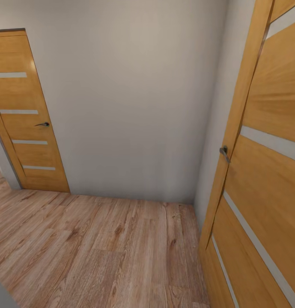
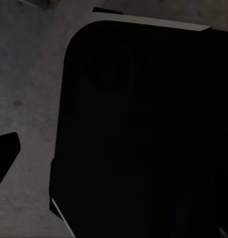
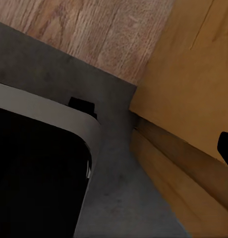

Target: Move the two storage containers from the living room to the garage. In the garage, place one container on the floor and stack the other container on top of it (either order is fine).

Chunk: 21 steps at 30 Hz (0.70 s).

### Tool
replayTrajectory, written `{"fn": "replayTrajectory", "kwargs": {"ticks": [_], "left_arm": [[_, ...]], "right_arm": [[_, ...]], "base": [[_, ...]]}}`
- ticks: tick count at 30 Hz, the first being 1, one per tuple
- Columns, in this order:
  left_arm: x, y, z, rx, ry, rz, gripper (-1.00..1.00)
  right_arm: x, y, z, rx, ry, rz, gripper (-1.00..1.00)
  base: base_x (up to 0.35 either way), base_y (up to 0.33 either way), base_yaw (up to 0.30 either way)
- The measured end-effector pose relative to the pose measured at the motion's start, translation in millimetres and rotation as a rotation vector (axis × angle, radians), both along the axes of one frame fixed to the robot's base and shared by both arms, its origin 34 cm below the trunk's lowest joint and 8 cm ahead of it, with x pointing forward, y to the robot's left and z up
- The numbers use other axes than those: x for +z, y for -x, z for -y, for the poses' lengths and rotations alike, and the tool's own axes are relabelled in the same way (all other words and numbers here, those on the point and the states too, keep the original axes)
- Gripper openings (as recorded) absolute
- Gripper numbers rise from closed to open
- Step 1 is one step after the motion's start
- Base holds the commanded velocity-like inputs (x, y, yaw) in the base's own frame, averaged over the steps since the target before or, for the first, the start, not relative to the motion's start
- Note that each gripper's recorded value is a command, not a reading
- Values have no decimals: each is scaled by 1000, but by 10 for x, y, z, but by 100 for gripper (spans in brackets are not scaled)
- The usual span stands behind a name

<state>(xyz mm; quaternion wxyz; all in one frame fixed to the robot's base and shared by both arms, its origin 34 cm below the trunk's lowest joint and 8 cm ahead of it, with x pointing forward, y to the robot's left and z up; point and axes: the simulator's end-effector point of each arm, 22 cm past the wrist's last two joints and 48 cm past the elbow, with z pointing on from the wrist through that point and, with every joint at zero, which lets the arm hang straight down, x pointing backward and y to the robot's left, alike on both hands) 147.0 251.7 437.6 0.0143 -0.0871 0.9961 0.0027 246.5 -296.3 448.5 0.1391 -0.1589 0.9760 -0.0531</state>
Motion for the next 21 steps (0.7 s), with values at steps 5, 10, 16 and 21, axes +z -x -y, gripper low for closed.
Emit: {"fn": "replayTrajectory", "kwargs": {"ticks": [5, 10, 16, 21], "left_arm": [[0, -1, 2, 0, 0, 0, 100], [0, -1, 2, 0, 0, 0, 100], [0, -1, 2, 0, 0, 0, 100], [1, -47, 4, 7, 2, 12, 100]], "right_arm": [[-1, 30, -18, -2, -7, 2, 100], [-1, 36, -19, -6, -8, 3, 100], [0, 35, -17, -9, -8, 4, 100], [-3, 29, -74, 2, -15, 4, 100]], "base": [[0, 0, 0], [0, 0, 0], [0, 0, 0], [0, 0, 0]]}}
